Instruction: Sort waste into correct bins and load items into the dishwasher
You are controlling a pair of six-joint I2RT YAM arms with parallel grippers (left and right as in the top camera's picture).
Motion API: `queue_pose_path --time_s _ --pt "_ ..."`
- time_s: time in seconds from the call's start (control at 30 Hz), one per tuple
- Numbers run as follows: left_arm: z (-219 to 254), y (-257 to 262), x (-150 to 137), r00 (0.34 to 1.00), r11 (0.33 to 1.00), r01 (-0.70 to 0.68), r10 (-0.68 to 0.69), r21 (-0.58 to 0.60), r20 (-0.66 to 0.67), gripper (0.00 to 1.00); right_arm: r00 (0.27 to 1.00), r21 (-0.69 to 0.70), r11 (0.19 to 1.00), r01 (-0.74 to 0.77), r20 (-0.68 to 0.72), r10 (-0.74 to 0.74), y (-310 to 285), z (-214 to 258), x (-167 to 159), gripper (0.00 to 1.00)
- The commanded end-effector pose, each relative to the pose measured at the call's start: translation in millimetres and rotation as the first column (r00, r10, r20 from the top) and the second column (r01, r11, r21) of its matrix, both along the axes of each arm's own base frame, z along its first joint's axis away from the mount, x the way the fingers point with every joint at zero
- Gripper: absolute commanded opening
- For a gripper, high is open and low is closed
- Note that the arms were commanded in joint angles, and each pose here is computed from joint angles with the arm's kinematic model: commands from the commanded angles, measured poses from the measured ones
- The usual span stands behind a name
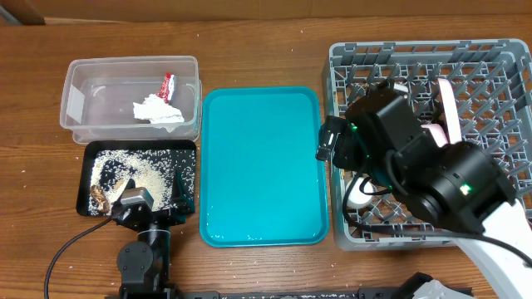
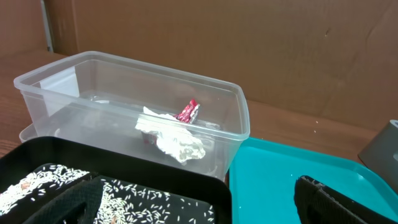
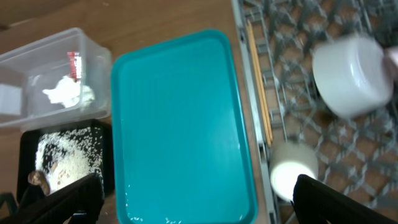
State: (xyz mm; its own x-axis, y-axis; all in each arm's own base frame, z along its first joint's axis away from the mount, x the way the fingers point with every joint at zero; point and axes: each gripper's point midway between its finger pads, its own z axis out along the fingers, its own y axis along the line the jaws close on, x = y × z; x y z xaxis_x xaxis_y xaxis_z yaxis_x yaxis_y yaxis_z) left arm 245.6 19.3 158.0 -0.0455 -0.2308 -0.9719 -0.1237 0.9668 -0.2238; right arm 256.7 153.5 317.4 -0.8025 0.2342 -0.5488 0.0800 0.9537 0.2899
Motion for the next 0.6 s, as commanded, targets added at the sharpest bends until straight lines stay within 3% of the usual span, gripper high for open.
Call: queue_pose_path --time_s 0.0,0.13,0.33,0.57 --pt "0.6 1.1 -0.4 1.000 1.000 -0.004 0.004 -0.010 0.008 1.00 0.975 -0.070 0.991 -0.117 0.182 0.128 -18.7 42.1 -13.7 1.00" --pt "0.7 1.1 -0.3 1.000 1.000 -0.004 0.004 -0.010 0.009 1.00 0.928 -0.113 0.991 -0.070 0.356 0.107 -49.3 79.7 -18.6 1.00" --pt "0.7 1.1 -0.3 1.000 1.000 -0.004 0.004 -0.010 0.009 1.00 0.846 0.027 0.997 0.067 0.529 -0.072 -99.4 117.0 -23.9 1.00" --pt "0.7 1.1 -0.3 1.000 1.000 -0.004 0.004 -0.010 0.009 1.00 0.785 -0.078 0.995 -0.054 0.613 0.091 -106.1 98.3 -37.3 1.00"
